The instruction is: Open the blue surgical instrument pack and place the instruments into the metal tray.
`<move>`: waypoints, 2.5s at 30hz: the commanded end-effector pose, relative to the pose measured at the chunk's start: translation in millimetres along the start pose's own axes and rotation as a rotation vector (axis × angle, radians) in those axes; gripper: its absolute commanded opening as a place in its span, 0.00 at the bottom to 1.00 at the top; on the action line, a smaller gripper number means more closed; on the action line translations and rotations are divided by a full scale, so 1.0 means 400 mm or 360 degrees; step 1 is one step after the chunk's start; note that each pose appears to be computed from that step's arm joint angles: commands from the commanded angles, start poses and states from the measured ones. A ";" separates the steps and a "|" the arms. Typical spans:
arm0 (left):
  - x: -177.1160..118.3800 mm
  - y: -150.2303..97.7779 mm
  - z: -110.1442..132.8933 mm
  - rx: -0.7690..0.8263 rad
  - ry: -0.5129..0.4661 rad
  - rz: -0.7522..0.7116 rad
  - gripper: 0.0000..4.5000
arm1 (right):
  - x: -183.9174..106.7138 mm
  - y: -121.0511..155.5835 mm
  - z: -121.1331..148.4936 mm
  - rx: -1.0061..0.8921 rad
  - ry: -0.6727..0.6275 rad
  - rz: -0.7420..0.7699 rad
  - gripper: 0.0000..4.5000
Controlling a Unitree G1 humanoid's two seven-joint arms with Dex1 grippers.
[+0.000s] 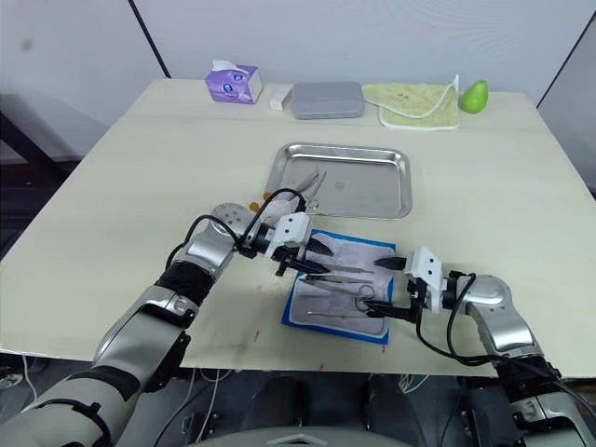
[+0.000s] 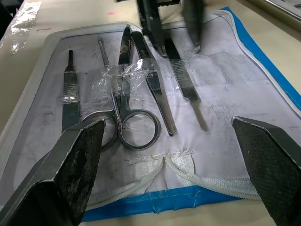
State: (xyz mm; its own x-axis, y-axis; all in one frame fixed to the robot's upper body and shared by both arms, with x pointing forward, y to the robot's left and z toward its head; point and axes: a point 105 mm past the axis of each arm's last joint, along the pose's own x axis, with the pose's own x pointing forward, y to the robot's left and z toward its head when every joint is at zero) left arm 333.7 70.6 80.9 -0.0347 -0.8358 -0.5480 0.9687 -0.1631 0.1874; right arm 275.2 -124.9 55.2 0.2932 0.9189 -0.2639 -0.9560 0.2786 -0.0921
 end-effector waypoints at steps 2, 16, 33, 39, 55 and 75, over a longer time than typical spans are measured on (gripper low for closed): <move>0.014 -0.031 -0.056 -0.0084 0.0117 -0.0077 0.01 | 0.005 0.023 -0.052 0.0109 0.0107 0.0028 1.00; -0.020 -0.008 0.000 -0.0027 0.0209 -0.0084 0.01 | 0.027 0.030 -0.066 0.0107 0.0168 0.0064 1.00; -0.041 0.011 0.070 -0.0062 0.0425 -0.0129 0.01 | 0.037 0.035 -0.097 0.0132 0.0288 0.0067 1.00; -0.056 0.016 0.084 -0.0057 0.0452 -0.0127 0.01 | 0.038 0.035 -0.104 0.0137 0.0316 0.0071 1.00; -0.168 0.004 0.062 -0.0137 0.0532 -0.0052 0.01 | 0.036 0.038 -0.108 0.0152 0.0324 0.0073 1.00; -0.311 -0.012 0.177 -0.0666 -0.0186 0.0881 0.01 | 0.014 0.029 -0.093 0.0152 0.0275 0.0112 1.00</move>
State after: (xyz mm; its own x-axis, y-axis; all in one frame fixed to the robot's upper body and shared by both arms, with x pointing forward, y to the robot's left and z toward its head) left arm 316.1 141.0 191.7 0.4220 -0.8085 -0.4102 0.8948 0.4442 0.0449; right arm 280.1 -114.9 52.4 0.2547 0.9152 -0.3122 -0.9670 0.2401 -0.0852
